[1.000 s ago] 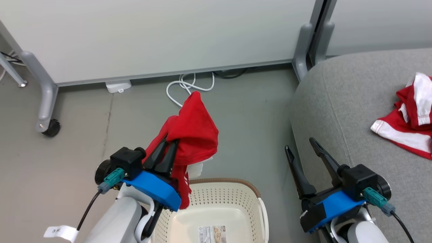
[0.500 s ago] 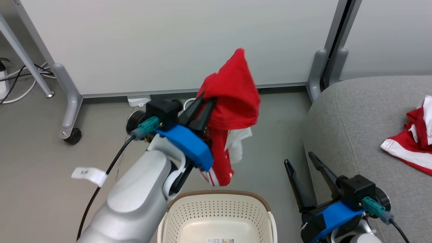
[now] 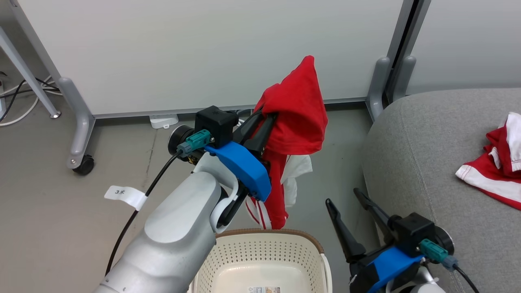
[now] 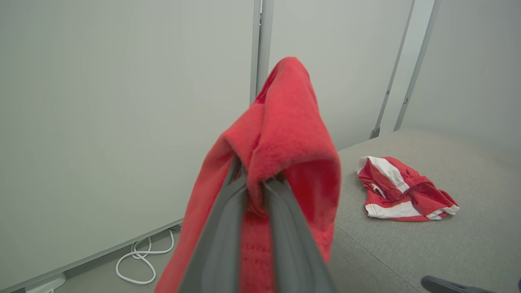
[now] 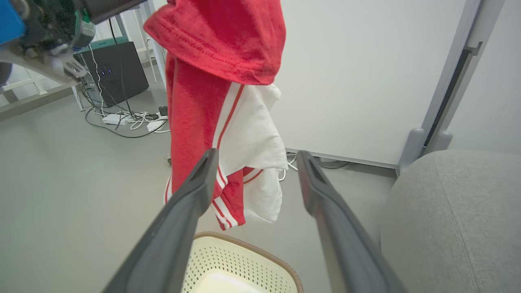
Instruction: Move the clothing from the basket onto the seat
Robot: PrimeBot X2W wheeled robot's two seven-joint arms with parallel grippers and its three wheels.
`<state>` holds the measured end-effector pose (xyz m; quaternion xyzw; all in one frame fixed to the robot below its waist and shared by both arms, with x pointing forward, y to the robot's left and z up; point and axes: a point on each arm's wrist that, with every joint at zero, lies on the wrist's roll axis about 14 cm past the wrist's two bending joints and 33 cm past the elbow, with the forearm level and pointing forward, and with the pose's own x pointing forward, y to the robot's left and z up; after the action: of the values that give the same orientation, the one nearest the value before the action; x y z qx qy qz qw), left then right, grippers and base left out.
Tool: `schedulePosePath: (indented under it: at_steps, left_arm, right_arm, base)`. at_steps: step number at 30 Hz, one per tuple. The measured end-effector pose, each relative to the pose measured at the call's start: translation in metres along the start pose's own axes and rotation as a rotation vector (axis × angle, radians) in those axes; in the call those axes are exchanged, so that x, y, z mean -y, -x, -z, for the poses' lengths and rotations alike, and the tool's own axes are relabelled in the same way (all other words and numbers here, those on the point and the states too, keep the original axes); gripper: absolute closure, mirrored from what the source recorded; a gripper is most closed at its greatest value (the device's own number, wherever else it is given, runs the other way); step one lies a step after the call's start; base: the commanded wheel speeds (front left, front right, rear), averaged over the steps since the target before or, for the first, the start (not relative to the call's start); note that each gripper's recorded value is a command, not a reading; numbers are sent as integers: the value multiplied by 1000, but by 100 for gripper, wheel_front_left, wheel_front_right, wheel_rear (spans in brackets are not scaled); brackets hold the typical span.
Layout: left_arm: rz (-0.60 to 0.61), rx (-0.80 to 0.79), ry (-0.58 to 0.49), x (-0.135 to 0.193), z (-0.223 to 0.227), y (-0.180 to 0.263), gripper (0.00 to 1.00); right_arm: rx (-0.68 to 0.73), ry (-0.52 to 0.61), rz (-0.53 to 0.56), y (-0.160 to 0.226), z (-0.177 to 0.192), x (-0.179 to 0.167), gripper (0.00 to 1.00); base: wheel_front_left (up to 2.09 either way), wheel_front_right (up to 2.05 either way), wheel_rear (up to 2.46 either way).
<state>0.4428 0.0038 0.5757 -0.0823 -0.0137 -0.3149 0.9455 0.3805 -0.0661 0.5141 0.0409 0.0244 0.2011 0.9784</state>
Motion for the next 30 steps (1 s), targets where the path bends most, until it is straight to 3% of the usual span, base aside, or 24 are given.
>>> schedulePosePath:
  at_steps: [13,25,30]
  left_arm:
    - [19,-16,11,2,7,-11,100]
    - [66,-56,-6,11,15,-17,100]
    - [86,-58,0,17,14,-15,100]
  right_arm:
    - [-49,-12,-141,-28,8,-38,0]
    - [-194,23,-175,-81,38,-30,0]
    - [-226,-29,-190,-87,48,-36,0]
  base:
    - [0,0,0]
    - [0,0,0]
    - [0,0,0]
